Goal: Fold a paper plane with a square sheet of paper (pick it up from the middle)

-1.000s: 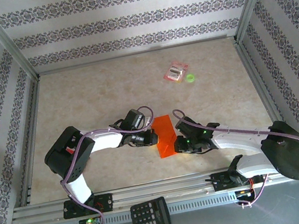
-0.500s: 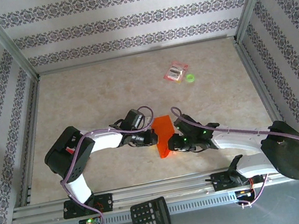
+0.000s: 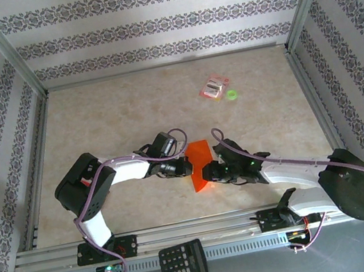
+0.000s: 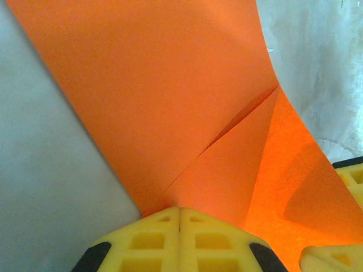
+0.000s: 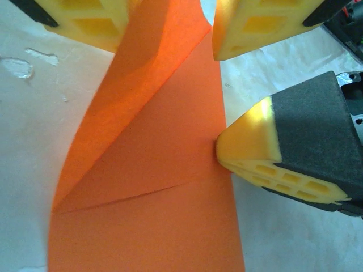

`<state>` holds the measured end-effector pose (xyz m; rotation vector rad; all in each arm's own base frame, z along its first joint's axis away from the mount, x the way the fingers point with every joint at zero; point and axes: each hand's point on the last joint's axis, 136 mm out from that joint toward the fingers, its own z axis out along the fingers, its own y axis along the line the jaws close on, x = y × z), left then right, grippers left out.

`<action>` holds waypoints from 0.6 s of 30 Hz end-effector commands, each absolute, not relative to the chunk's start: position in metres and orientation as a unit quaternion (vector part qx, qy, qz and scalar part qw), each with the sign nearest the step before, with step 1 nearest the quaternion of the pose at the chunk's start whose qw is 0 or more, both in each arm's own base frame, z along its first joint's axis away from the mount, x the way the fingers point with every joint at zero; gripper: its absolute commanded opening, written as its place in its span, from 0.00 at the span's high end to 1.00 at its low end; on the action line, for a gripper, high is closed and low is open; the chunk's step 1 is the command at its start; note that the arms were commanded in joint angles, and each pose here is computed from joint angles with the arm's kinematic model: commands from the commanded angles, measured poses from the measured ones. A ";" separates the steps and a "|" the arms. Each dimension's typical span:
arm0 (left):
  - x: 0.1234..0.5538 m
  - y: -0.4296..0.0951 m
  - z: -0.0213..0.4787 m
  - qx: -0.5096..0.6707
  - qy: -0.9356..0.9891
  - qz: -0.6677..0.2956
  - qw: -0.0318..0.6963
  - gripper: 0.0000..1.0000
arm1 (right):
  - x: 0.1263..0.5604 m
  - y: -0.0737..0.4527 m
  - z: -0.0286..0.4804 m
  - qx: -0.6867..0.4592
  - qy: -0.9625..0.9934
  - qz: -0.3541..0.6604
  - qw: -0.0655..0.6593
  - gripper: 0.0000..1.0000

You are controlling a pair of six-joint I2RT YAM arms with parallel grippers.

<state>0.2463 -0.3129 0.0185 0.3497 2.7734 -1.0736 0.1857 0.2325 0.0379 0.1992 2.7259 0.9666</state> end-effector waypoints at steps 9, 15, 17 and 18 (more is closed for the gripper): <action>0.233 -0.295 -0.006 0.109 0.940 -0.320 0.033 1.00 | 0.187 0.210 0.038 0.138 0.919 0.323 0.179 0.84; 0.240 -0.307 0.012 0.111 0.930 -0.347 0.046 0.98 | 0.192 0.202 0.039 0.131 0.924 0.298 0.202 1.00; 0.246 -0.317 0.032 0.112 0.920 -0.371 0.060 0.91 | 0.191 0.194 0.037 0.112 0.933 0.273 0.204 1.00; 0.249 -0.320 0.043 0.114 0.914 -0.383 0.068 0.86 | 0.197 0.197 0.048 0.102 0.933 0.274 0.211 1.00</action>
